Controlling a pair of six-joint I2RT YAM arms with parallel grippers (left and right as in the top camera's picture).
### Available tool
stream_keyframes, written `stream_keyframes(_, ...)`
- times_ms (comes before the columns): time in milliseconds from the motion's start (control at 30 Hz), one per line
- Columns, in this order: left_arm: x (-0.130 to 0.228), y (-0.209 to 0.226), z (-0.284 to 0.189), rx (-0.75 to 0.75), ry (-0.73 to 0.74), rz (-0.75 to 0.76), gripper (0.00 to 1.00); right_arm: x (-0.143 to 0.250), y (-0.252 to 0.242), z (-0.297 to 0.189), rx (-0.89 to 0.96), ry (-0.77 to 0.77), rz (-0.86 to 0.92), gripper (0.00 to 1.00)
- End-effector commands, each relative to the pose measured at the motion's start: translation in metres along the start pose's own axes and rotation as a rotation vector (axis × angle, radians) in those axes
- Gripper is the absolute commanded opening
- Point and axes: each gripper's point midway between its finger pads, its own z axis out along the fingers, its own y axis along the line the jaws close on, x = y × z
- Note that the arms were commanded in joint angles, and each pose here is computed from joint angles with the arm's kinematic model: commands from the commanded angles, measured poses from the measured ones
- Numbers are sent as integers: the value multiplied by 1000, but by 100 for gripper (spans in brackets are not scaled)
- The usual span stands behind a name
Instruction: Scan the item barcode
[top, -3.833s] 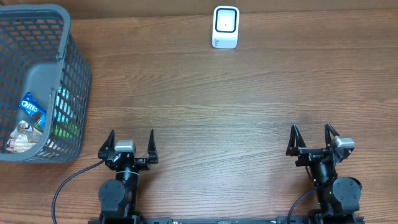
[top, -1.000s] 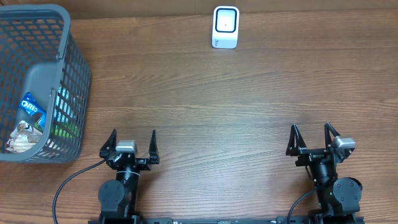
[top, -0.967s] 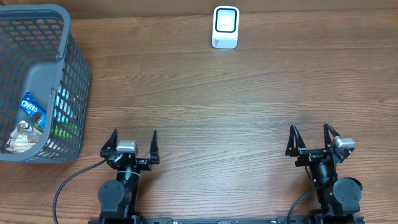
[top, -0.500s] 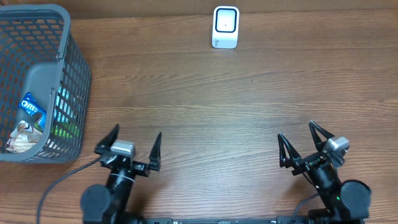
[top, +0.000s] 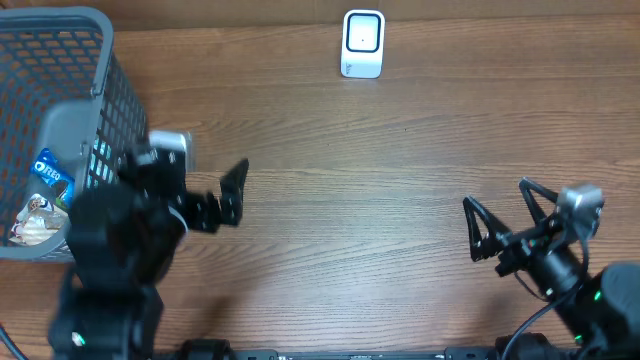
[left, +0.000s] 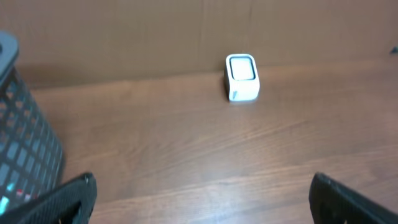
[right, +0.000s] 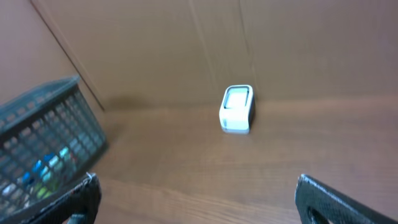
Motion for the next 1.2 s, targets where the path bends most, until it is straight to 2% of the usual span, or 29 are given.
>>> stream_keyframes(0,-38,4,-5,-24,46,10,100,-31,10,3,3,57,-34,100)
stream_keyframes(133,-66,9,-1,-41,177,27,100,-50,10,18,40,220,-2,100)
stream_keyframes(233,-85,9,1,-36,222,52,100,-65,10,30,62,313,32,100)
stream_keyframes(367,-113,10,5,-28,199,110,100,-80,7,50,81,389,64,100)
stream_keyframes(467,-129,13,15,-35,154,158,100,-77,4,66,69,425,79,100)
stream_keyframes(633,-127,26,39,-74,181,160,100,-61,-7,85,85,495,105,100)
stream_keyframes(800,-116,91,41,-331,223,-60,100,-53,-13,95,92,528,117,100)
stream_keyframes(1000,-98,171,29,-517,248,-253,100,-51,-14,98,95,536,121,100)
stream_keyframes(1167,-64,230,26,-632,341,-359,100,-49,-14,96,96,544,123,100)
